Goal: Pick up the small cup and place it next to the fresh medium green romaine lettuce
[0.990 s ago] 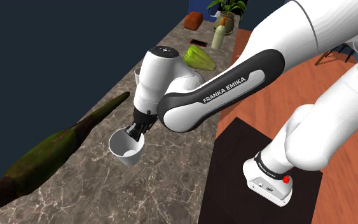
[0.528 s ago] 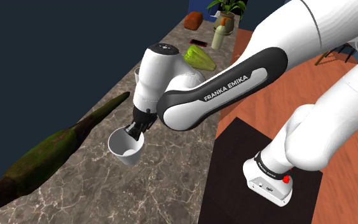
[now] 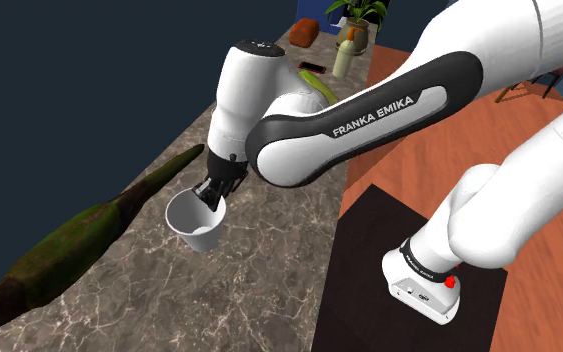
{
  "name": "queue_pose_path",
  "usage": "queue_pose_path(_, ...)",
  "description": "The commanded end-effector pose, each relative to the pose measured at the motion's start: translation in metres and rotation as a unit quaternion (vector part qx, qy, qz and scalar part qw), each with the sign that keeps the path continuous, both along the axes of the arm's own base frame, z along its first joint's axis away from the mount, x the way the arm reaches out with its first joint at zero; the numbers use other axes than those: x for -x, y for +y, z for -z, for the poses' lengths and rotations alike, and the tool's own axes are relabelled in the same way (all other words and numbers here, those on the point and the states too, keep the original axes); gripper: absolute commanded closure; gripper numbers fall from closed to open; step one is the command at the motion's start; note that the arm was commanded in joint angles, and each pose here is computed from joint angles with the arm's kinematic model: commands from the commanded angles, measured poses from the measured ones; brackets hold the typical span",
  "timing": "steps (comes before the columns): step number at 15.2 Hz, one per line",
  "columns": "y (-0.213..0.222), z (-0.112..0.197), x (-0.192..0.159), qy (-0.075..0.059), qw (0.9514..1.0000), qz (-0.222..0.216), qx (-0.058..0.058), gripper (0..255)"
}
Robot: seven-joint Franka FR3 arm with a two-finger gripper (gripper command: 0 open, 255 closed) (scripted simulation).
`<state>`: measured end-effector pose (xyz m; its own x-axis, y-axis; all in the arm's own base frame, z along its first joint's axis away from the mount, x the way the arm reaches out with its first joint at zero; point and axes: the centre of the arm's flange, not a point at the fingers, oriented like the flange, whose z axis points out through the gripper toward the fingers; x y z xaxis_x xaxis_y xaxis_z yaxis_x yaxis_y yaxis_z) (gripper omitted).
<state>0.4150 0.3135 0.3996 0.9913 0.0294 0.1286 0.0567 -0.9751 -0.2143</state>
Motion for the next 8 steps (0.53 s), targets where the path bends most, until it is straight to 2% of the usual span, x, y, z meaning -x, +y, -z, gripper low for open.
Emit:
queue_pose_path(1, 0.0, -0.012, 0.001, 0.0, 1.0, 0.0, 0.0, 255)
queue_pose_path(8, 0.0, -0.049, 0.001, 0.0, 1.0, 0.0, 0.0, 255)
